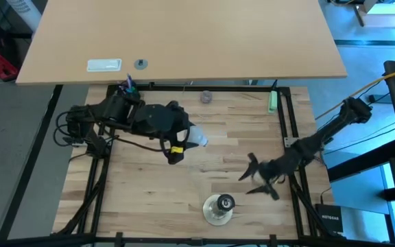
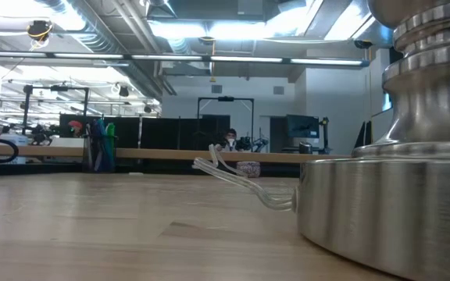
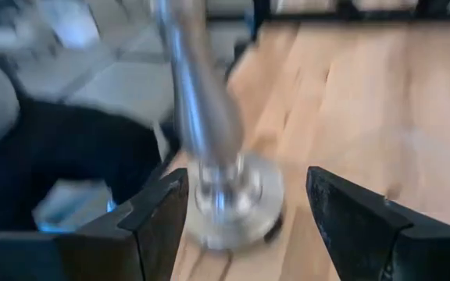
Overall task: Screw lightbulb
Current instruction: Insert the lightbulb into the silver lamp
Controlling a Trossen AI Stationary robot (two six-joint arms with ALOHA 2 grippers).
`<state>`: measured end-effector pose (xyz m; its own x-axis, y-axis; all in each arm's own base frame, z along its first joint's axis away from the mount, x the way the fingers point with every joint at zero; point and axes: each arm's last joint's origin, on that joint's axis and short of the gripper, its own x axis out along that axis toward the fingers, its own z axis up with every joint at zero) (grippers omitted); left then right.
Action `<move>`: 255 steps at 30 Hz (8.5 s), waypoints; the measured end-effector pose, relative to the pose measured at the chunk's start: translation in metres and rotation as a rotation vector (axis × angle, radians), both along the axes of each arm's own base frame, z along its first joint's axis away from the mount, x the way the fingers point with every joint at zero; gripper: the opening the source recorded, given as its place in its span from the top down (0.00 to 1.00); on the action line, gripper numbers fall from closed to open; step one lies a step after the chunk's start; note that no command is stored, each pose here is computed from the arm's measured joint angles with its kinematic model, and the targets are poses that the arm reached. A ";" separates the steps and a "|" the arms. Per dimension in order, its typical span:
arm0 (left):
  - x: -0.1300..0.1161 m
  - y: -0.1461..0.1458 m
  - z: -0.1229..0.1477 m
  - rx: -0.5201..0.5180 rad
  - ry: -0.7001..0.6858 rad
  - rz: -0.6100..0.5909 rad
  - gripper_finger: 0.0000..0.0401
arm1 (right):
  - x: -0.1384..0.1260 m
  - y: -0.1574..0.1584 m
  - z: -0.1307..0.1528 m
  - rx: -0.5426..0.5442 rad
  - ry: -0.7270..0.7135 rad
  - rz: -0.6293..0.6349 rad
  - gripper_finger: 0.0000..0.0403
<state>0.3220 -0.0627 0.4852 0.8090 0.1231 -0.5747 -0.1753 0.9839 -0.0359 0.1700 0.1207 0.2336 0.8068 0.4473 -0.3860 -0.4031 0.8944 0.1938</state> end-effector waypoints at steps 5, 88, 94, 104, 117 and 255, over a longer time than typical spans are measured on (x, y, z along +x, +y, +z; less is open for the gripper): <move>-0.001 -0.001 -0.002 -0.003 0.020 0.000 0.34 | 0.019 0.021 -0.038 0.018 0.111 -0.038 0.35; -0.110 0.038 0.035 0.018 0.068 0.198 0.34 | 0.160 -0.091 -0.124 -0.210 -0.079 -0.457 0.61; -0.073 0.035 0.023 0.091 0.091 0.161 0.34 | 0.160 -0.094 -0.124 -0.199 -0.074 -0.456 0.61; -0.041 0.025 0.027 0.174 -0.041 0.022 0.34 | 0.160 -0.094 -0.125 -0.178 -0.064 -0.455 0.61; -0.043 0.026 0.025 0.182 -0.012 0.020 0.34 | 0.137 -0.095 -0.074 -0.129 0.013 -0.427 0.12; -0.016 0.015 0.009 0.319 -0.644 -0.010 0.60 | 0.068 -0.102 0.180 -0.310 -0.308 -0.388 0.28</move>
